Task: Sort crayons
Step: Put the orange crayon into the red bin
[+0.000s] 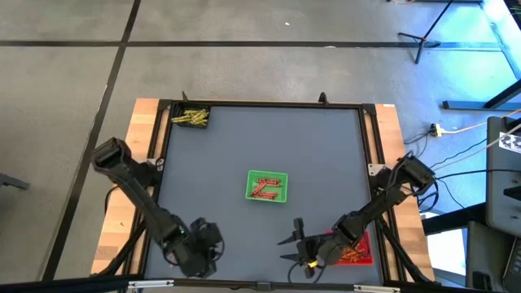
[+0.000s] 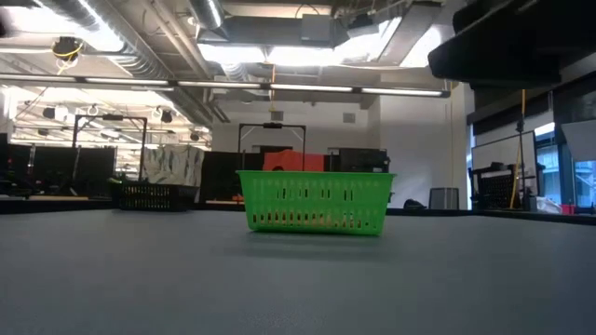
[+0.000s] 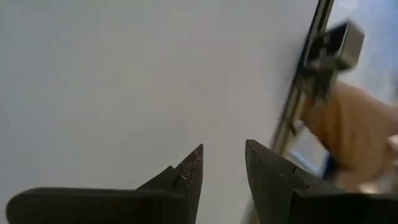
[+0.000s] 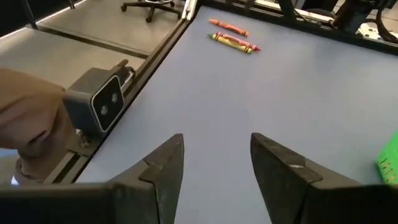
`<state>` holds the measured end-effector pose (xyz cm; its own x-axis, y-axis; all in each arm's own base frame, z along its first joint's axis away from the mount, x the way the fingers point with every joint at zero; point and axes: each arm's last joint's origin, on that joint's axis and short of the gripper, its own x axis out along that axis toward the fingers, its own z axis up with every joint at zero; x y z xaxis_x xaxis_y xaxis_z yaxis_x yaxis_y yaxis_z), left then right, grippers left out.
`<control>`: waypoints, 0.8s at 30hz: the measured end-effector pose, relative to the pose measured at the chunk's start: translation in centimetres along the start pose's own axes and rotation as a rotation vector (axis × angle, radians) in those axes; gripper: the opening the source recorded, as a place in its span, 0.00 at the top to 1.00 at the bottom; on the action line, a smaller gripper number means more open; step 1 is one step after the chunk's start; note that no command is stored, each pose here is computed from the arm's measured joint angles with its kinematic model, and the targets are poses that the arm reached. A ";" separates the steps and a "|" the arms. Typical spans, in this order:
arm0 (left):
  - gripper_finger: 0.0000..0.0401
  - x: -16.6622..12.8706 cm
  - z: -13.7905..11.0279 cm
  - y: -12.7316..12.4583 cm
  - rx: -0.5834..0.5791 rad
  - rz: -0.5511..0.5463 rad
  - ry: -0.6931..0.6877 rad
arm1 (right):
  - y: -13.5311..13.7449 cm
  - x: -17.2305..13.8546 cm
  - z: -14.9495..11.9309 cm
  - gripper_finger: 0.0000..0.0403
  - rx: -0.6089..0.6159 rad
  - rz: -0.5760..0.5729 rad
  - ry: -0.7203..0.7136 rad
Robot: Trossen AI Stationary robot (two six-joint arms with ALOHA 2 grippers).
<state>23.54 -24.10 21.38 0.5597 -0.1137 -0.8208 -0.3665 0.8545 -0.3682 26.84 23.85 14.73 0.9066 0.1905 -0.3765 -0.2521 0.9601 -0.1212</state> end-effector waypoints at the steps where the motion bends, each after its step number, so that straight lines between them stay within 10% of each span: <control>1: 0.74 -0.1 -0.7 -0.1 -0.049 -0.006 0.028 | 0.0 0.0 -0.1 0.54 -0.002 0.000 0.004; 15: 0.74 -0.4 -10.4 3.7 -0.514 0.212 0.309 | 0.1 0.3 -0.2 0.54 0.006 0.010 -0.008; 24: 0.74 0.1 -11.4 5.5 -0.545 0.301 0.371 | 0.1 0.3 -0.1 0.54 0.012 0.011 -0.019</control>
<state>13.15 -25.16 14.26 0.1232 -0.1605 -0.9793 -0.8375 0.5127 -0.1894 26.99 24.02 14.52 0.9100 0.2049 -0.3606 -0.2584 0.9602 -0.1065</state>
